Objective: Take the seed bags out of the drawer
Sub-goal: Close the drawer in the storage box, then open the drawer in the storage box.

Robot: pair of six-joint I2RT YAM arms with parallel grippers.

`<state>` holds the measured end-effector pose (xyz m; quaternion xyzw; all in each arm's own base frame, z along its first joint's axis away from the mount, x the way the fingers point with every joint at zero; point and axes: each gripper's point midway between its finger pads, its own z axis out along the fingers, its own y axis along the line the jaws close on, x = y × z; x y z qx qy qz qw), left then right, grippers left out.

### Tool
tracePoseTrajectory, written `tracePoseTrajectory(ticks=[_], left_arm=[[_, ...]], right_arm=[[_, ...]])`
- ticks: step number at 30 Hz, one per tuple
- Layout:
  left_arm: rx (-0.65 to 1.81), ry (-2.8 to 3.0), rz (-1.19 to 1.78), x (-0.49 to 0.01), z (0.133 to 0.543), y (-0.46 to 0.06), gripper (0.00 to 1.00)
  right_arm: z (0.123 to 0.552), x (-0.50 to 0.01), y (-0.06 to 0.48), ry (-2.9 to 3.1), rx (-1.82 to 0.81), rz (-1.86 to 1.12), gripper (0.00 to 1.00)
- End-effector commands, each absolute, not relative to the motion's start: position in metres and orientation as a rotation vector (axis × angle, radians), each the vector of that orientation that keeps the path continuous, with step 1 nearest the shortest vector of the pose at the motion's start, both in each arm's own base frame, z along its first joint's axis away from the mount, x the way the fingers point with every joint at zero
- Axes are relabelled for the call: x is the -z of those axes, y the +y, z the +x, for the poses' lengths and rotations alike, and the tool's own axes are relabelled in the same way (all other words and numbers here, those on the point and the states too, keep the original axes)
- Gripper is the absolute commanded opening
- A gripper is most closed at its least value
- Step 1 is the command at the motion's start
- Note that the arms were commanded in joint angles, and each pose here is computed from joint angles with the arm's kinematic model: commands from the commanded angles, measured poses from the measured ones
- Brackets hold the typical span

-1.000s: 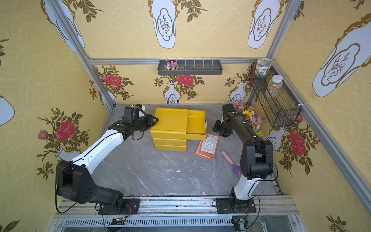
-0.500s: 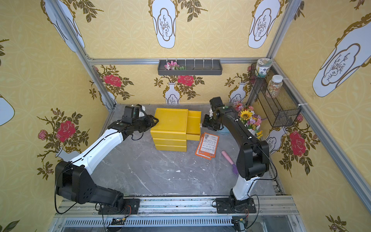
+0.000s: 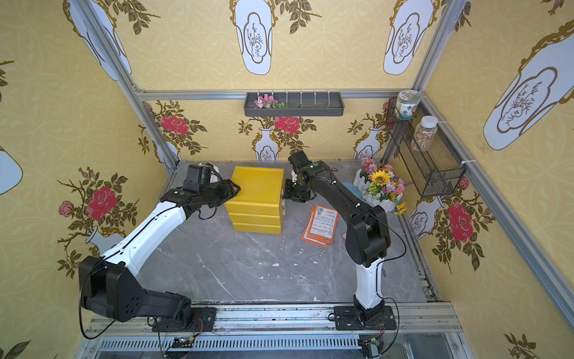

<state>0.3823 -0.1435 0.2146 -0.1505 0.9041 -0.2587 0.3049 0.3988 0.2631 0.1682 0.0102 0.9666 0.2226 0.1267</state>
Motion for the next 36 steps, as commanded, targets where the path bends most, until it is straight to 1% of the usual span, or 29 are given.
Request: tracePoseTrajectory(ticks=[1, 4, 9, 13, 20, 26, 33, 36], left_arm=[[0.662, 2.434, -0.418, -0.201, 0.375, -0.135, 0.62], [0.656, 2.45, -0.434, -0.193, 0.374, -0.13, 0.6], [0.672, 2.485, -0.434, -0.181, 0.369, -0.132, 0.55], [0.679, 2.483, -0.435, -0.181, 0.367, -0.132, 0.54], [0.682, 2.482, -0.441, -0.182, 0.366, -0.132, 0.54], [0.685, 2.48, -0.446, -0.182, 0.365, -0.132, 0.54], [0.686, 2.48, -0.448, -0.182, 0.364, -0.132, 0.54], [0.685, 2.484, -0.451, -0.181, 0.363, -0.132, 0.54]], right_arm=[[0.396, -0.173, 0.285, 2.808, -0.73, -0.012, 0.47], [0.397, -0.171, 0.284, 2.813, -0.732, 0.001, 0.46], [0.403, -0.169, 0.264, 2.806, -0.757, 0.081, 0.46], [0.409, -0.162, 0.256, 2.798, -0.835, 0.138, 0.43], [0.414, -0.162, 0.27, 2.771, -0.944, 0.14, 0.42], [0.414, -0.157, 0.278, 2.783, -0.96, 0.133, 0.41], [0.415, -0.141, 0.28, 2.816, -0.951, 0.141, 0.37], [0.415, -0.137, 0.278, 2.827, -0.922, 0.144, 0.32]])
